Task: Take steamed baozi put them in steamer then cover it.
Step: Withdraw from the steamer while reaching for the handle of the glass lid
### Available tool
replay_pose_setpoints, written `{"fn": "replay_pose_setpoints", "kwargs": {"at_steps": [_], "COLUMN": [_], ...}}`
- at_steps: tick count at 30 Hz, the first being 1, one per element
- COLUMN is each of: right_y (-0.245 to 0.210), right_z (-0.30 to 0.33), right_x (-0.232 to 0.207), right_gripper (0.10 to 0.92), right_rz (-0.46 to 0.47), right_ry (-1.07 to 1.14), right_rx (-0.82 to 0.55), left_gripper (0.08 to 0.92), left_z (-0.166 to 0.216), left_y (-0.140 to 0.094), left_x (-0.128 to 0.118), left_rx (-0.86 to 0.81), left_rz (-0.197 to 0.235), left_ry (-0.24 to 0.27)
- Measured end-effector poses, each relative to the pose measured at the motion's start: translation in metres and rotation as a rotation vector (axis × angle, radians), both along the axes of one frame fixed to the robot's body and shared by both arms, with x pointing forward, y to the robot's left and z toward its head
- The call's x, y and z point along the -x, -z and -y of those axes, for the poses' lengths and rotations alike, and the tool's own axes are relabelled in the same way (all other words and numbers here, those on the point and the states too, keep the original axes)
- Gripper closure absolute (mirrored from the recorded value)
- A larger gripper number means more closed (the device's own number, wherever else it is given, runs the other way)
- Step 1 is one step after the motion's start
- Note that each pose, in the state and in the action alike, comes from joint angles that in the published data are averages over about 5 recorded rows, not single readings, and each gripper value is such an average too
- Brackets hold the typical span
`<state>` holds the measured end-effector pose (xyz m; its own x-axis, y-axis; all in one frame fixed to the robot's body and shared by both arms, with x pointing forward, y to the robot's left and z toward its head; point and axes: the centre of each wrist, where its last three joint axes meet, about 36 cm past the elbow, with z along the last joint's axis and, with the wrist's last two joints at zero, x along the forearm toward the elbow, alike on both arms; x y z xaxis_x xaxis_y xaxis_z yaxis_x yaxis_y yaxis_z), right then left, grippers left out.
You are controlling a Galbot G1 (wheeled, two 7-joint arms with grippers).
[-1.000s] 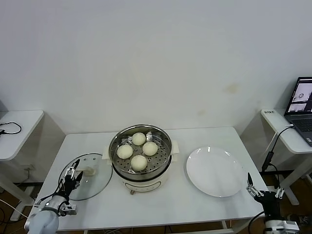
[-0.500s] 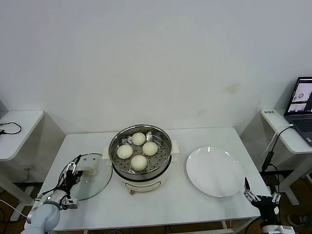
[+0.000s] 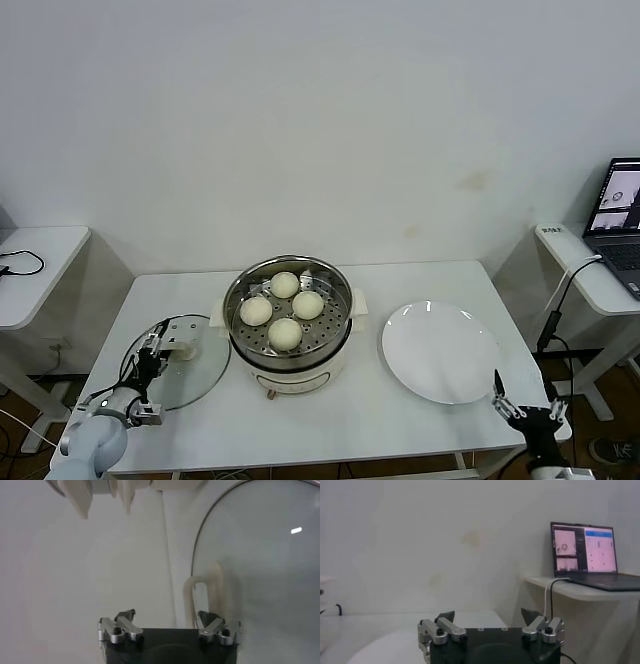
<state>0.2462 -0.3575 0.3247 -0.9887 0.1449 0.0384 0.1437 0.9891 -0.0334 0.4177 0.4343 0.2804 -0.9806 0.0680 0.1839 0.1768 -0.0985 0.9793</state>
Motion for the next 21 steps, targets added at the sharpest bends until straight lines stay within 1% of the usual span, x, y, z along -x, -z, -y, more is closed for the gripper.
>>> {"fn": "replay_pose_setpoints", "kwargs": {"at_steps": [9, 15, 18, 21], "right_y": [0.0027, 0.0035, 0.0034, 0.0031], "right_z": [-0.0037, -0.0055, -0.0059, -0.0066], "right_x": [-0.0009, -0.0022, -0.0032, -0.0042], "right_gripper": [0.2, 0.199, 0.2, 0.2], "right_rz": [-0.005, -0.006, -0.005, -0.004], "right_ry": [-0.011, -0.019, -0.024, -0.031], "right_rx": [-0.003, -0.003, -0.002, 0.0], "left_gripper": [0.623, 0.796, 0.856, 0.868], "left_z": [-0.0003, -0.0015, -0.0025, -0.0027], "left_y": [0.0051, 0.0072, 0.0054, 0.0024], "left_x": [-0.0003, 0.003, 0.0054, 0.0086], "left_rx": [0.017, 0.038, 0.048, 0.058], "left_rz": [-0.009, 0.01, 0.031, 0.057], "left_ry": [-0.006, -0.012, -0.016, -0.023]}}
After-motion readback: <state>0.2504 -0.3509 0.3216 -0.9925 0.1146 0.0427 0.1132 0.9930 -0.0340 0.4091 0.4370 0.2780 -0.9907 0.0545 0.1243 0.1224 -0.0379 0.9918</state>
